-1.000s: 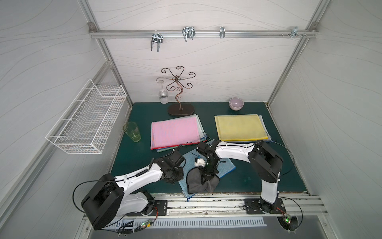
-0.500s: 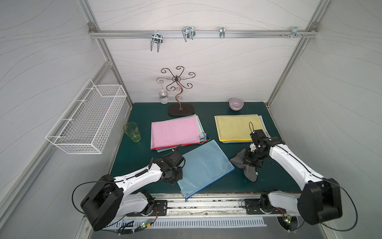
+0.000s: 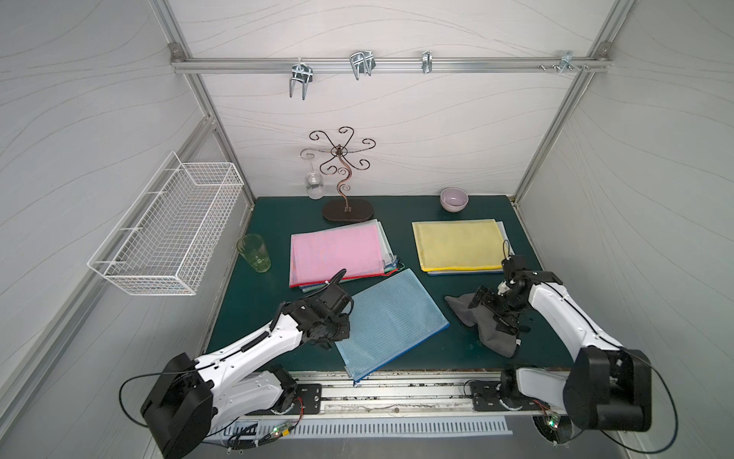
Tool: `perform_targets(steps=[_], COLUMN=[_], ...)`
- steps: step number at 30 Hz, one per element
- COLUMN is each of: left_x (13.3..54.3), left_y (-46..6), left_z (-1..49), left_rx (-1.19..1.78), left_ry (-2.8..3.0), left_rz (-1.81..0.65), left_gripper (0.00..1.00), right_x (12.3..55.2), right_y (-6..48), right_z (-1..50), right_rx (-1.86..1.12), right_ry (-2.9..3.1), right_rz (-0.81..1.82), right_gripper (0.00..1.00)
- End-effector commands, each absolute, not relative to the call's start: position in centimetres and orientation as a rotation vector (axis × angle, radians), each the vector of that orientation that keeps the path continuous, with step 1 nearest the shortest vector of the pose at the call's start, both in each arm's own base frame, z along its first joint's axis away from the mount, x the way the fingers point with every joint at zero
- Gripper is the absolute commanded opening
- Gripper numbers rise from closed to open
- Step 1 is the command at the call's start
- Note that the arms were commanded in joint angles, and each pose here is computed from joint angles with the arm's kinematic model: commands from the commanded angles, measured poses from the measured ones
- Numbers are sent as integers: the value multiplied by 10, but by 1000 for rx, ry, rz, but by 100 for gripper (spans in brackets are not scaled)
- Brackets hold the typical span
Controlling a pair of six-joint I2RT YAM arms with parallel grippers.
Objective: Wipe the document bag
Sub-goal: Place the cleaning item at the center of the board.
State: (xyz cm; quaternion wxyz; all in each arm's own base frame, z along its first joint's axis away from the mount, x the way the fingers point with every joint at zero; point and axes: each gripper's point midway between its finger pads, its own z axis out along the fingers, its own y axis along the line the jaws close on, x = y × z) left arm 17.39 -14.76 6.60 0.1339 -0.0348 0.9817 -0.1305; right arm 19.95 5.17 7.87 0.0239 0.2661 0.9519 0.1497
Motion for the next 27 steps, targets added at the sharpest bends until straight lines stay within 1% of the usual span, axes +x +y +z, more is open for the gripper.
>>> perform_targets(steps=[1, 5, 8, 11, 15, 18, 20, 27], left_x=[189, 198, 208, 217, 220, 219, 220, 223], left_y=[-159, -175, -200, -241, -311, -355, -381, -450], left_z=[105, 136, 159, 176, 191, 189, 184, 160], left_rx=[-60, 6, 91, 229, 460, 600, 643, 777], left_ry=[2745, 2683, 2621, 2573, 2497, 2465, 2452, 2428], left_rz=[-467, -548, -655, -754, -908, -964, -1053, -1192], left_gripper=[16, 20, 22, 23, 25, 25, 25, 26], right_x=[193, 186, 187, 190, 193, 194, 195, 201], right_y=[56, 56, 61, 65, 65, 64, 63, 63], right_z=[91, 87, 78, 66, 57, 57, 56, 58], right_rx=[798, 785, 781, 763, 783, 789, 792, 807], right_ry=[2950, 2985, 2997, 3019, 3025, 3018, 3020, 3005], right_rz=[495, 425, 419, 407, 395, 380, 369, 367], right_gripper=[99, 99, 99, 99, 99, 99, 99, 99])
